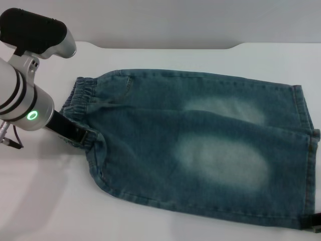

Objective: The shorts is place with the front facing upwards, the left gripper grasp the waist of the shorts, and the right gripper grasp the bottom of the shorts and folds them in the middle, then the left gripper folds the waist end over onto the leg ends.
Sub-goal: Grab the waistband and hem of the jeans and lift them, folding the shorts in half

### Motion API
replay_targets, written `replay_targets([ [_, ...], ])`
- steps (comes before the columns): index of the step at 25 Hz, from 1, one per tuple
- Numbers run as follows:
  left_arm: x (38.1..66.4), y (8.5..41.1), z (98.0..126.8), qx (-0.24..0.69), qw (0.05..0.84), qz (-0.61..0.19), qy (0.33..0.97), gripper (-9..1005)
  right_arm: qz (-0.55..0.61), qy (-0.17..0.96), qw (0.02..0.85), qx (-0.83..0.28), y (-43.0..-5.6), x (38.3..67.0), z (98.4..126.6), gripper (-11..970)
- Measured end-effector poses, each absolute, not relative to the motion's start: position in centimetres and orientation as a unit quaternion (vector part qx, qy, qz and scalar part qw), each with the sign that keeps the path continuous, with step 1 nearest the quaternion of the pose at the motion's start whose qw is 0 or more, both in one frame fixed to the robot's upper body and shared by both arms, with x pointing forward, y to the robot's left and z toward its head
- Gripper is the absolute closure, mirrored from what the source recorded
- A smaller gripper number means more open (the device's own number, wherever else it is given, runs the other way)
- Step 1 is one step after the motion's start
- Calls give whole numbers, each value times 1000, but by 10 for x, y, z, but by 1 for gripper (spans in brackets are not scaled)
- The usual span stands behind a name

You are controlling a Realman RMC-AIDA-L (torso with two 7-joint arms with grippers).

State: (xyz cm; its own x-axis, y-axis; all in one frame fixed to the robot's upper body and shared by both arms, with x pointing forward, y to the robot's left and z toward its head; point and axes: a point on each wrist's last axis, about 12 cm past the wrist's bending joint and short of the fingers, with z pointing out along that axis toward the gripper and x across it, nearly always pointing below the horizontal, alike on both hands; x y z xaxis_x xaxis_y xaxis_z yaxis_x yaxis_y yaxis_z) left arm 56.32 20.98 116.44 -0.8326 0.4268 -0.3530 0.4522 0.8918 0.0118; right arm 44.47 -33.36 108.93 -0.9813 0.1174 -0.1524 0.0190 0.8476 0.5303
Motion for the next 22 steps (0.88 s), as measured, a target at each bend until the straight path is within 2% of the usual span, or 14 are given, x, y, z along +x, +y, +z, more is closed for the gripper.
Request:
replay_targets([
  [15, 563, 209, 1164, 232, 175, -35, 956, 851, 286, 954, 87, 22, -326, 447, 1087, 672],
  [21, 563, 209, 1164, 234, 173, -35, 956, 849, 293, 951, 101, 4, -323, 446, 1094, 702],
  [22, 563, 209, 1164, 235, 173, -35, 956, 849, 294, 950, 102, 3, -323, 446, 1095, 747],
])
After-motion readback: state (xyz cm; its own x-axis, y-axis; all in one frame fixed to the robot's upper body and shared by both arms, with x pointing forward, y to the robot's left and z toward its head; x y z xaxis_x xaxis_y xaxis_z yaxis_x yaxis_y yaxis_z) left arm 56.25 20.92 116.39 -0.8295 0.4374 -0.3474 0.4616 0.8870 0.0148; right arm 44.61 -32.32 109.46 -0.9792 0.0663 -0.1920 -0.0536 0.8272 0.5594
